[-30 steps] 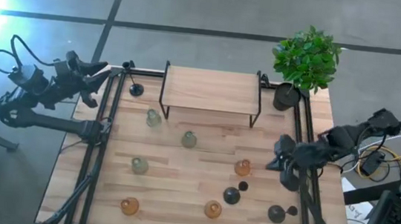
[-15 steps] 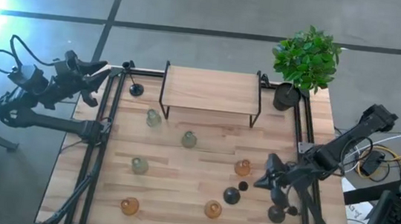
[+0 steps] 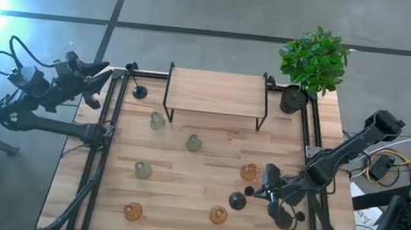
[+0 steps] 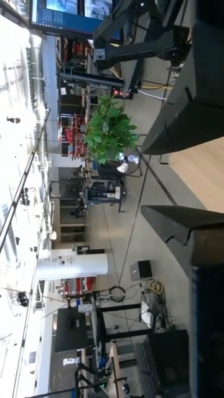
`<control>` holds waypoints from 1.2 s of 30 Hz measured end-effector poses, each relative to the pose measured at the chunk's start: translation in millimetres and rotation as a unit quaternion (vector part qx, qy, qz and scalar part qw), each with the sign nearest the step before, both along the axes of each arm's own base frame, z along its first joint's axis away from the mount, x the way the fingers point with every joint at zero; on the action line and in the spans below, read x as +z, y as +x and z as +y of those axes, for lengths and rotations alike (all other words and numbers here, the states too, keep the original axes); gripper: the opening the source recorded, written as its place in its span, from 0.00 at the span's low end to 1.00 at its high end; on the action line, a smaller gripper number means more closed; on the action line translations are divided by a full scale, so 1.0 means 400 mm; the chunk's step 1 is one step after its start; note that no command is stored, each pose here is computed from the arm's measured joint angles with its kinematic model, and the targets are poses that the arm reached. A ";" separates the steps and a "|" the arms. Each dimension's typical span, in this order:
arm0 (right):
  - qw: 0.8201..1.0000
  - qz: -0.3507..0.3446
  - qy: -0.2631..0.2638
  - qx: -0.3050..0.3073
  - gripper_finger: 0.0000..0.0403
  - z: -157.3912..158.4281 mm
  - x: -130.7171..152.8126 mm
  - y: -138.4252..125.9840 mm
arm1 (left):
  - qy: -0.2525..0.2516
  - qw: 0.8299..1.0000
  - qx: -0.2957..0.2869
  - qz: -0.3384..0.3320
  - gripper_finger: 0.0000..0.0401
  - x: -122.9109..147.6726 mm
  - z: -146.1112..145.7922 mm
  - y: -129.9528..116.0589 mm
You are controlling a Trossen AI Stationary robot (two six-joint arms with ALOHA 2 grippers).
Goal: Pick & Place candle stick holders
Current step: Put the bottom center black candle holder on the shelf
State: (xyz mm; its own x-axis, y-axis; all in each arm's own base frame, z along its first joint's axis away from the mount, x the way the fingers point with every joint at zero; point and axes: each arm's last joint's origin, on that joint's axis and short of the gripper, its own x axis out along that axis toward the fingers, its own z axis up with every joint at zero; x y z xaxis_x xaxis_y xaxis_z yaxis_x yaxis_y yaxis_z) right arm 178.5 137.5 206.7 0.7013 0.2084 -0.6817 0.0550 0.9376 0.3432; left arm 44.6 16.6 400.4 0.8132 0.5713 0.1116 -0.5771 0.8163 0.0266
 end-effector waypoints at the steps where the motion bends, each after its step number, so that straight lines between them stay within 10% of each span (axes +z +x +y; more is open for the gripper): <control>1: 1.000 0.002 0.001 -0.005 0.02 0.003 0.000 0.005 | 0.000 1.000 0.000 0.000 0.37 0.000 0.000 0.000; 23: 0.999 0.007 0.002 -0.036 0.35 0.018 -0.006 0.053 | 0.005 1.000 0.001 0.003 0.37 0.000 0.000 0.000; 36: 0.998 -0.035 0.028 -0.034 0.38 0.025 0.012 0.069 | 0.005 1.000 0.000 0.004 0.37 0.000 0.000 0.000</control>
